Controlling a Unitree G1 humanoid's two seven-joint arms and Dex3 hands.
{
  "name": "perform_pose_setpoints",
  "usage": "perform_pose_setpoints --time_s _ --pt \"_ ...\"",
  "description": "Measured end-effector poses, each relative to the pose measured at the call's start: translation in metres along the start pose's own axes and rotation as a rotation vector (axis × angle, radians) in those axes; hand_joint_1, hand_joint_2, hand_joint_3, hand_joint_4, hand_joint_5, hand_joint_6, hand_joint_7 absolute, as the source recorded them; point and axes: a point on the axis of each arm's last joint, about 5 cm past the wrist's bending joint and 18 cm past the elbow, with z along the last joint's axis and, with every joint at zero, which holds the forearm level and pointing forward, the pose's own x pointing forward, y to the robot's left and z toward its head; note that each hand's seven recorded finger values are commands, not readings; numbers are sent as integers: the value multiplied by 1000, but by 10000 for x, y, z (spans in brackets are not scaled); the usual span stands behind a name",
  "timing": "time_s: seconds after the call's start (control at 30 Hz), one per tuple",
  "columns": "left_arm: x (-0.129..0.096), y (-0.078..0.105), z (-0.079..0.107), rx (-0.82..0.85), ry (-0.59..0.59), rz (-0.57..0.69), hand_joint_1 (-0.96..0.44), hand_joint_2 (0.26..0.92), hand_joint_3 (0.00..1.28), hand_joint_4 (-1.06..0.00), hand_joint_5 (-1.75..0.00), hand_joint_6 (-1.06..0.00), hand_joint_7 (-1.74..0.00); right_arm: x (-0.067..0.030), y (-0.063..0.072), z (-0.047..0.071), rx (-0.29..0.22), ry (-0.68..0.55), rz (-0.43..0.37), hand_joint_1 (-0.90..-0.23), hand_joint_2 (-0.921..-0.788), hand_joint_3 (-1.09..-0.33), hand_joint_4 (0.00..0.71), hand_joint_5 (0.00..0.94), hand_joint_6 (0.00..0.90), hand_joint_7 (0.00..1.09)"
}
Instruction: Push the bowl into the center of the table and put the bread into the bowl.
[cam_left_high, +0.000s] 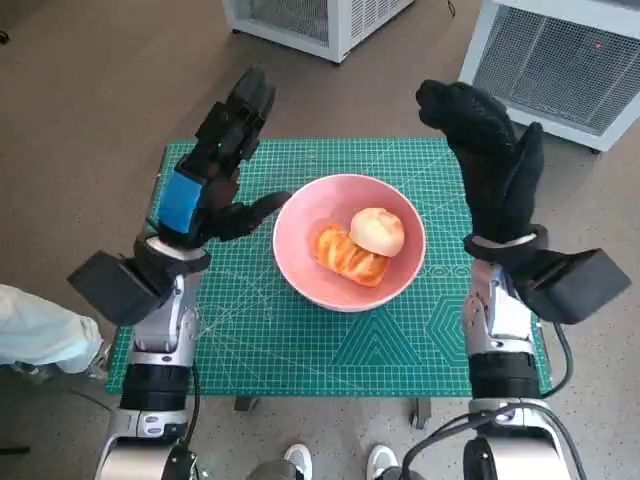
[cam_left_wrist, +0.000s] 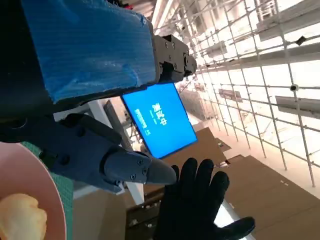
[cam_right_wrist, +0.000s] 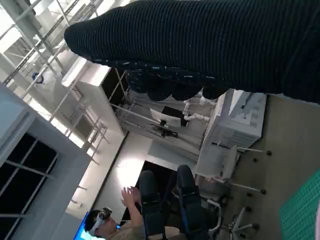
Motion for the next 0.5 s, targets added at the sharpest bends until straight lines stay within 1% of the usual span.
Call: perform_pose_setpoints --time_s 0.2,0.5 --pt "-22 9 6 17 -27 18 -673 921 248 -114 -13 -151 -75 20 12 2 -2 5 6 -690 -921 -771 227 0 113 467" --pt "-46 3 -11 13 -40 35 -579 921 208 -100 -3 -141 -69 37 20 10 -4 13 9 -703 -921 -755 221 0 115 472"
